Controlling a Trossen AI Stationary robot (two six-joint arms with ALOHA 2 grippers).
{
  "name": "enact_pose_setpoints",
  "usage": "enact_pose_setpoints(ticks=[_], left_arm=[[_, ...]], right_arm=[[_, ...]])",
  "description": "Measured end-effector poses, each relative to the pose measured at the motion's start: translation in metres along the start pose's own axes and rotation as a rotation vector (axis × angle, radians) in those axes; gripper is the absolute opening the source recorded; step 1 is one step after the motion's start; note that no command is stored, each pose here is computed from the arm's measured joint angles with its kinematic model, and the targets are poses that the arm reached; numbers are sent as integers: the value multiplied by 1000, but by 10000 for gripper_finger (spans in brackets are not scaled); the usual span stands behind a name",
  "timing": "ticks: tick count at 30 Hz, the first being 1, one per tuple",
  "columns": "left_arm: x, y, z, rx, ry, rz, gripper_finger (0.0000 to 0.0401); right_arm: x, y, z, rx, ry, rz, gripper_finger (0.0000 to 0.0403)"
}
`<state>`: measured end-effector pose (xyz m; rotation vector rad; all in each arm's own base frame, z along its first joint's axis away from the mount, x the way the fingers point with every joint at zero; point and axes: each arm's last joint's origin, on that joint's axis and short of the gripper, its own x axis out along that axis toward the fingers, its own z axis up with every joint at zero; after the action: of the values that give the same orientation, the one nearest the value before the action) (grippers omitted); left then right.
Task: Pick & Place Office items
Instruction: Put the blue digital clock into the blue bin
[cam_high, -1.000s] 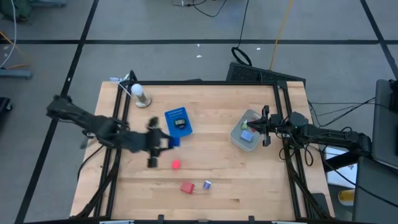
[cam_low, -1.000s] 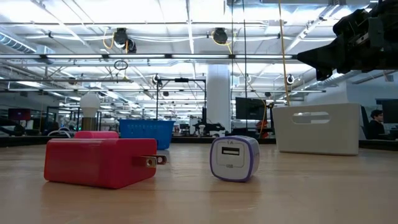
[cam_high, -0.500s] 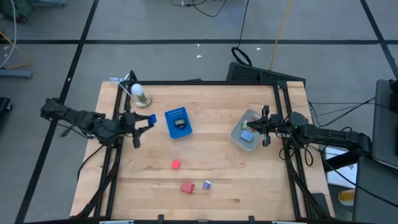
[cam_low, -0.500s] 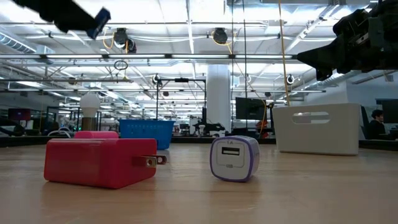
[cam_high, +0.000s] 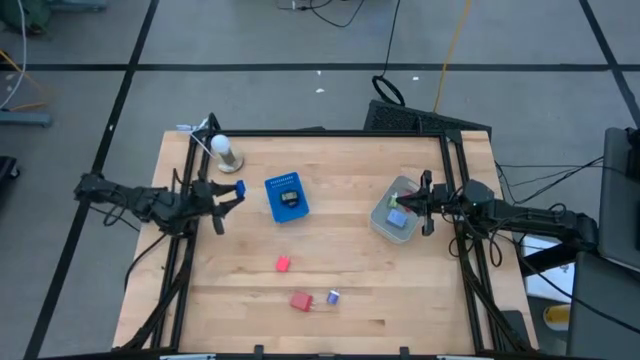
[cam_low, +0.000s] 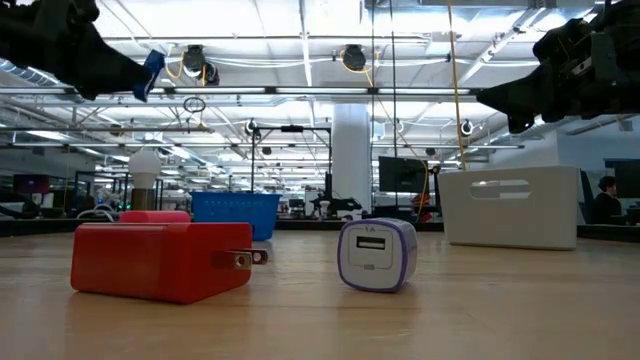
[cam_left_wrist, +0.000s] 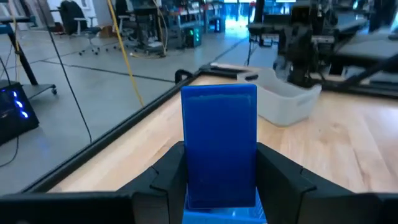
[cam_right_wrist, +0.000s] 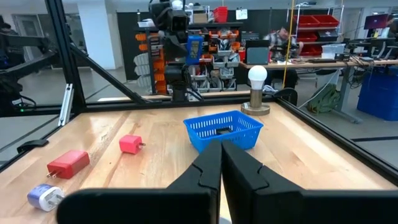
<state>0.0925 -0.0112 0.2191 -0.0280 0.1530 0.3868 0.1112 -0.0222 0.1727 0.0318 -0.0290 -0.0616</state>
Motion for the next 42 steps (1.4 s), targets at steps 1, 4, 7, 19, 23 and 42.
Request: enact_pose_setpoints(ticks=[1,4,7,19,23,42], left_arm=[[-1,2,-2,-9,-10,1,149],[-4,5,-7,-33,-34,-2,149],[-6,7,-10,-55,-59,-6,149],[5,2,-40,-60,-101,13,149],[6,2,-42,-46,-105,17,149],[0,2,-15,-163,-237,-39,149]], right_arm=[[0,0,0,0,0,0,4],[0,0,0,0,0,0,4],[0,0,0,0,0,0,4],[0,0,0,1,0,0,4],[0,0,0,1,0,0,4],[1,0,-1,1,11,0,4]])
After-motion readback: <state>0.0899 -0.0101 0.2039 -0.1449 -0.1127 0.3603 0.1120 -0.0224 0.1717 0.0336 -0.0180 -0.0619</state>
